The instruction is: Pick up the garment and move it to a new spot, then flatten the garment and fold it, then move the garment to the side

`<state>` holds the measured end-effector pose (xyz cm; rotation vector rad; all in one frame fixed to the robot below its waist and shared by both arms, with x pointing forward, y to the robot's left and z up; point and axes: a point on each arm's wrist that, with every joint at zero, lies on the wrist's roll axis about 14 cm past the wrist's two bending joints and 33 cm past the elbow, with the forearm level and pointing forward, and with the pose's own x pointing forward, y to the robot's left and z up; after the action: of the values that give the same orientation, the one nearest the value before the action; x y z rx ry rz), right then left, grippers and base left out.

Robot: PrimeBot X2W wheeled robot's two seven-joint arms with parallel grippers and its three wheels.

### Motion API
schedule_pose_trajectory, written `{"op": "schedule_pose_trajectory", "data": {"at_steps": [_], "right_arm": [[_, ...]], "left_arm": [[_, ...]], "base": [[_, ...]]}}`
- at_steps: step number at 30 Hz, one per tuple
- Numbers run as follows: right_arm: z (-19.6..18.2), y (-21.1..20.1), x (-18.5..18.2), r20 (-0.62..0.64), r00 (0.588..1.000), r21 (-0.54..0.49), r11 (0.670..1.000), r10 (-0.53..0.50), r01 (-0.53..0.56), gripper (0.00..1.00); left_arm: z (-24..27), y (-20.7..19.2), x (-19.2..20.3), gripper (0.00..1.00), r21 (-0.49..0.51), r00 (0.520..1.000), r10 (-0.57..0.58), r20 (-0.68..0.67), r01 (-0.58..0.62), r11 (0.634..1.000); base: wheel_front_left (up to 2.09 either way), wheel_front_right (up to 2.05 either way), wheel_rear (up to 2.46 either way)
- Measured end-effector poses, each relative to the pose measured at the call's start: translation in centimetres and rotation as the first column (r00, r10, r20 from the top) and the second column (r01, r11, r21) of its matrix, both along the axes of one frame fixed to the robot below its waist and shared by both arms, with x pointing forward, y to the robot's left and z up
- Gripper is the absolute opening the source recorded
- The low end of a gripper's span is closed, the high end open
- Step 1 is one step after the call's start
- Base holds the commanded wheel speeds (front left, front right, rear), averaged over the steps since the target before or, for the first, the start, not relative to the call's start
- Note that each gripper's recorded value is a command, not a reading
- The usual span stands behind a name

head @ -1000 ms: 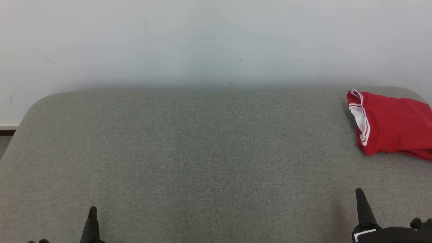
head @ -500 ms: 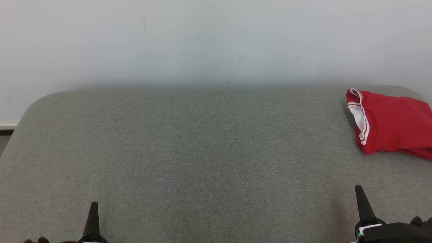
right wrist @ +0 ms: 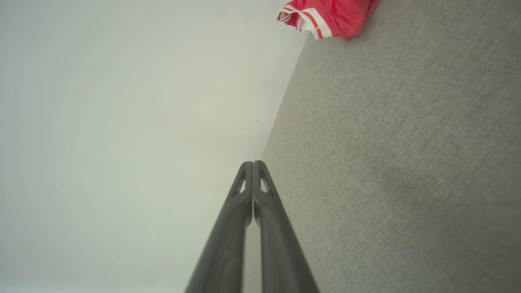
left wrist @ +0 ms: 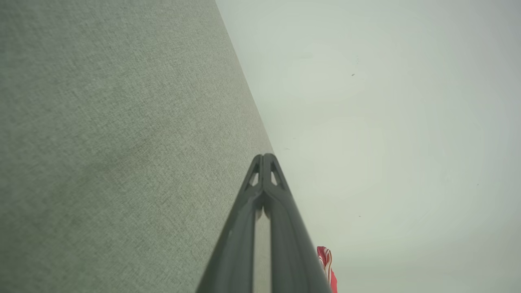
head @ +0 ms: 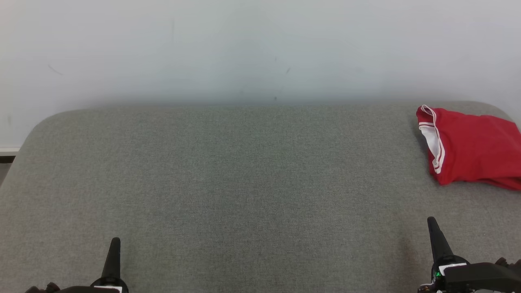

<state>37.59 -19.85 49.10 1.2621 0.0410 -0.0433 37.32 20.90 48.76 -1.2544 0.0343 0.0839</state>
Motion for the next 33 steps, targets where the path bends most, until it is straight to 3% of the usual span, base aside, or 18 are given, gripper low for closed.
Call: {"op": "schedule_pose_trajectory", "data": {"at_steps": [33], "right_arm": [[1.2,-0.1,1.0,0.040,0.999,0.250,0.968,-0.004,-0.006,0.00]], "left_arm": [[1.3,-0.7,1.2,0.00,-0.255,0.998,-0.018,0.056,0.031,0.967]], "base": [[0.00,0.00,0.00]]}}
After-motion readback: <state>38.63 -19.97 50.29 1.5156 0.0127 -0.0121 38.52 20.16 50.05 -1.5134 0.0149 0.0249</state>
